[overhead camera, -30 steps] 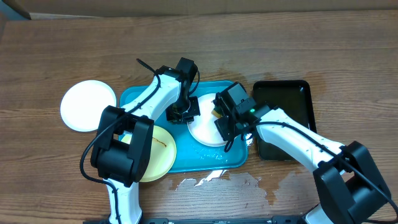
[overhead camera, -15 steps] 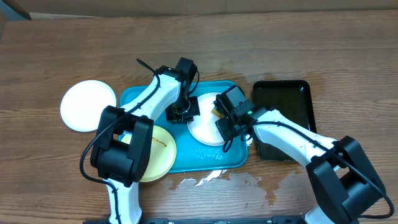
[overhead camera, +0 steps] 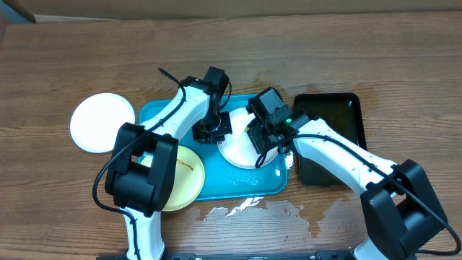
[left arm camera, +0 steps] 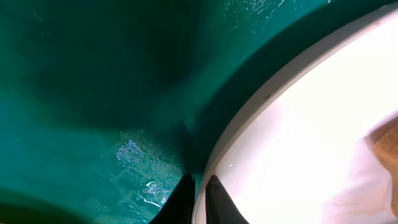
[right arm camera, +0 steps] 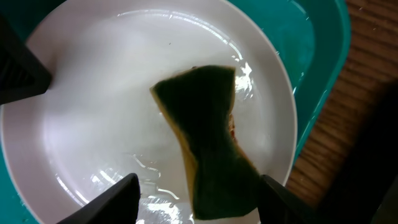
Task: Clean dirty plates on tray and stack at the side
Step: 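Scrub the white plate with the sponge while the left gripper holds it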
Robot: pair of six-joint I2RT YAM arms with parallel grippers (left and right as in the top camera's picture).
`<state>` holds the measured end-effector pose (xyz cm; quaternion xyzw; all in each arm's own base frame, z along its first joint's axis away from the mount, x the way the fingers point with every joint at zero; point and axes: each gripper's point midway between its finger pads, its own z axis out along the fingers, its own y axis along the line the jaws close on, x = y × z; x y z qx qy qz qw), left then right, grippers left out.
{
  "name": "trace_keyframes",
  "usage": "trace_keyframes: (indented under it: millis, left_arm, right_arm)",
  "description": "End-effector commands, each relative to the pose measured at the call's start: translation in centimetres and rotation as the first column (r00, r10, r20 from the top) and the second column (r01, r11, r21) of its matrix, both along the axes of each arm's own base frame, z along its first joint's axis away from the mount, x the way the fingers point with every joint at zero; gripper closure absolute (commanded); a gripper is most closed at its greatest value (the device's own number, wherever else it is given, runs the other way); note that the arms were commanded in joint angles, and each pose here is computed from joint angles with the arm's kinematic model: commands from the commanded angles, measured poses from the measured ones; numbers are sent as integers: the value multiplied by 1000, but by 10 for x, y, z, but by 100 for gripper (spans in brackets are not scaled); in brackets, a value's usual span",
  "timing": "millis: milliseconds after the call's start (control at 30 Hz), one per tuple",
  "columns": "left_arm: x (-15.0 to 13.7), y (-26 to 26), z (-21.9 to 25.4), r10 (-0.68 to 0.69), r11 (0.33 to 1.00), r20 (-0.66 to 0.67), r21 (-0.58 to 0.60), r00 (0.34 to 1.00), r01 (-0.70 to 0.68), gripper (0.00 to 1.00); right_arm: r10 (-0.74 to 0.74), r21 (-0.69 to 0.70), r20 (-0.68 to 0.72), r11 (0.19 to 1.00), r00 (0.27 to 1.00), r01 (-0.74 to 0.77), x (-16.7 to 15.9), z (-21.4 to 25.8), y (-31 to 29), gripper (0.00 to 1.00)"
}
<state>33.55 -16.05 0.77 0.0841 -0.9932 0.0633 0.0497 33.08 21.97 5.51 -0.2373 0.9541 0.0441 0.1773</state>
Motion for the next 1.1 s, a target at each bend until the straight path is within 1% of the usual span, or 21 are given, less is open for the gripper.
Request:
trace_keyframes:
  millis: [0, 167, 200, 233, 267, 333, 400, 500, 633, 733, 800, 900, 1000, 1067]
  left_arm:
    - [1, 2, -6, -21, 1000, -6, 14, 1000, 21, 91]
    - [1, 2, -6, -25, 1000, -6, 13, 1000, 25, 91]
    - [1, 2, -6, -25, 1000, -6, 14, 1000, 25, 91]
    - [1, 2, -6, -25, 1000, -6, 14, 1000, 25, 91]
    - [1, 2, -6, -25, 1000, -6, 14, 1000, 25, 91]
    - [1, 2, -6, -29, 999, -5, 13, 1000, 29, 91]
    - [1, 2, -6, -28, 1000, -4, 13, 1000, 28, 91]
    - [2, 2, -6, -28, 1000, -3, 13, 1000, 28, 94]
    - [1, 2, -6, -28, 1000, -4, 13, 1000, 28, 95]
    - [2, 1, -6, -28, 1000, -1, 12, 1000, 28, 96]
    - [2, 1, -6, -28, 1000, 0, 12, 1000, 28, 96]
    - [3, 3, -6, -38, 999, 3, 18, 999, 38, 96]
    - [2, 7, -7, -41, 998, 5, 44, 999, 41, 96]
    - [2, 10, -7, -42, 997, 5, 58, 999, 42, 96]
  right_arm:
    - [0, -44, 33, 999, 999, 2, 12, -7, -4, 38]
    - [0, -59, 4, 998, 1000, 0, 11, -29, -3, 39]
    - [0, -68, -10, 998, 1000, 0, 10, -34, -5, 43]
    - [0, -71, -14, 997, 1000, -1, 10, -36, -5, 49]
    - [-1, -72, -17, 997, 1000, -1, 9, -36, -5, 57]
    - [-3, -59, -30, 998, 1000, 1, 7, -34, -3, 76]
    - [8, -24, -72, 1000, 997, -10, -1, -32, 3, 89]
    - [-15, 18, -163, 1000, 987, 18, -16, -29, 8, 91]
    - [-27, -23, -234, 999, 972, 22, -34, -36, -3, 92]
    - [-32, -42, -247, 999, 969, 23, -39, -41, -8, 92]
    - [-42, -65, -227, 998, 973, 27, -36, -43, -12, 93]
    - [-62, -103, -156, 994, 986, 46, -23, -44, -19, 96]
    - [-77, -125, -83, 990, 994, 67, -12, -49, -24, 96]
    - [-79, -124, -63, 990, 995, 71, -10, -54, -26, 96]
